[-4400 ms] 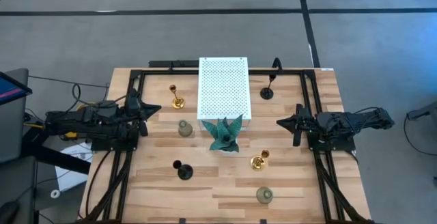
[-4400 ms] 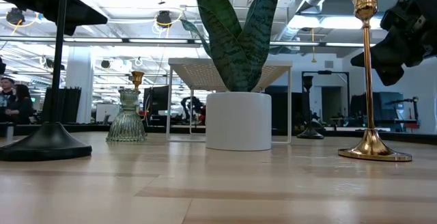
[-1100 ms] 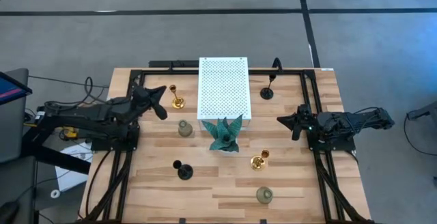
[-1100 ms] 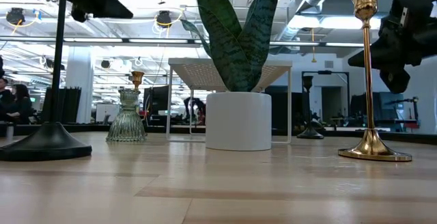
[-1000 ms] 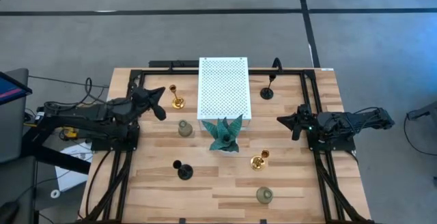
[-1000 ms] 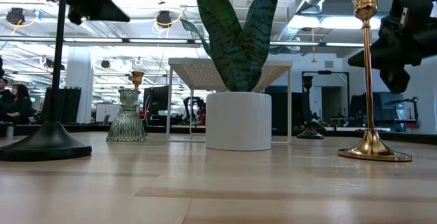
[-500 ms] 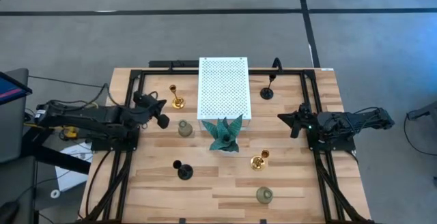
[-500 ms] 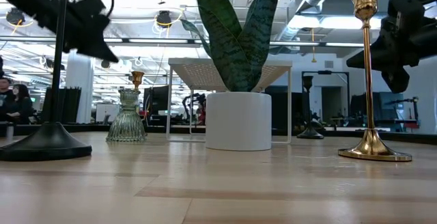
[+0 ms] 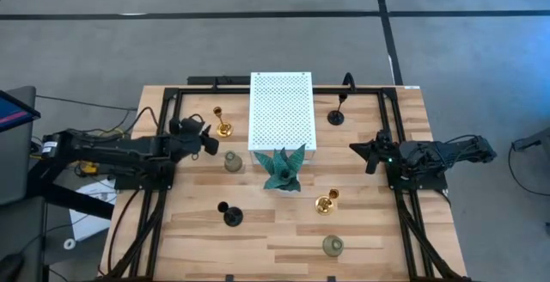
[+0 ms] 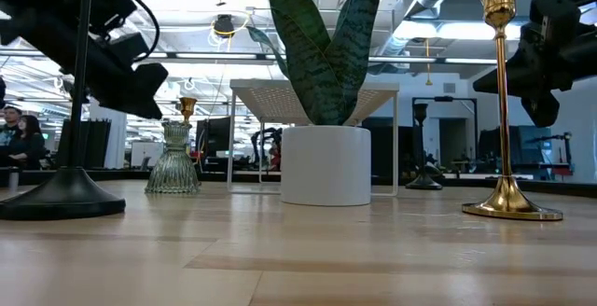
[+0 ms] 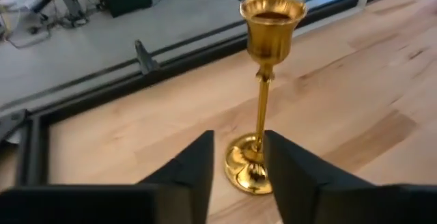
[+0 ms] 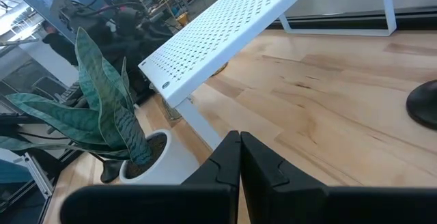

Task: Pick & Place candle stick holders
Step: Put the top gold candle holder on the shelf

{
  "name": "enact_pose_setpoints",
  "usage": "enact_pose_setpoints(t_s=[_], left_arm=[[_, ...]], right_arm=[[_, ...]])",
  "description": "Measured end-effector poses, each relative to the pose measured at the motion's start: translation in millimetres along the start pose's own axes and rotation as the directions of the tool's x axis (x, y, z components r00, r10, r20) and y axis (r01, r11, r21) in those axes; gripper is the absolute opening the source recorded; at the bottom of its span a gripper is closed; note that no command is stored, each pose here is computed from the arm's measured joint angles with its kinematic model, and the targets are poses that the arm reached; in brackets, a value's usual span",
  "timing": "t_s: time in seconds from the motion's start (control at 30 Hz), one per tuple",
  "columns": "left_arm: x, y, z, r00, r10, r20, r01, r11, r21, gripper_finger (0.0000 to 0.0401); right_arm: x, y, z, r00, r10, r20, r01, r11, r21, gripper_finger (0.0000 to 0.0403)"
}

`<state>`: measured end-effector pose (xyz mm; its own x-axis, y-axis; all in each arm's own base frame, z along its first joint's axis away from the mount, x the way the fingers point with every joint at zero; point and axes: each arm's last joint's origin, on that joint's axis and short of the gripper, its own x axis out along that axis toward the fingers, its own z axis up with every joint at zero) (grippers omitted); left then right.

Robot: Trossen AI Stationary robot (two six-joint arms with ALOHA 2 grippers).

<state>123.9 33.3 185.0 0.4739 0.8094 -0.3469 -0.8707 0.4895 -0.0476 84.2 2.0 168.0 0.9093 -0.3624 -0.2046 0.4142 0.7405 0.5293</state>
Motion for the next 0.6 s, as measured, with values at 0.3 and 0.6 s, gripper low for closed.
enact_pose_setpoints(t_s=[0.3, 0.6], left_arm=[[25, -3, 0, 0.999, -0.009, 0.032, 0.011, 0.999, -0.05, 0.0244], [50, -5, 10, 0.995, -0.07, 0.075, 0.079, 0.99, -0.118, 0.0263]], right_arm=[[0, 0, 0, 1.0, 0.0, 0.0, 0.0, 1.0, 0.0, 0.0], [0, 0, 0, 1.0, 0.0, 0.0, 0.0, 1.0, 0.0, 0.0]])
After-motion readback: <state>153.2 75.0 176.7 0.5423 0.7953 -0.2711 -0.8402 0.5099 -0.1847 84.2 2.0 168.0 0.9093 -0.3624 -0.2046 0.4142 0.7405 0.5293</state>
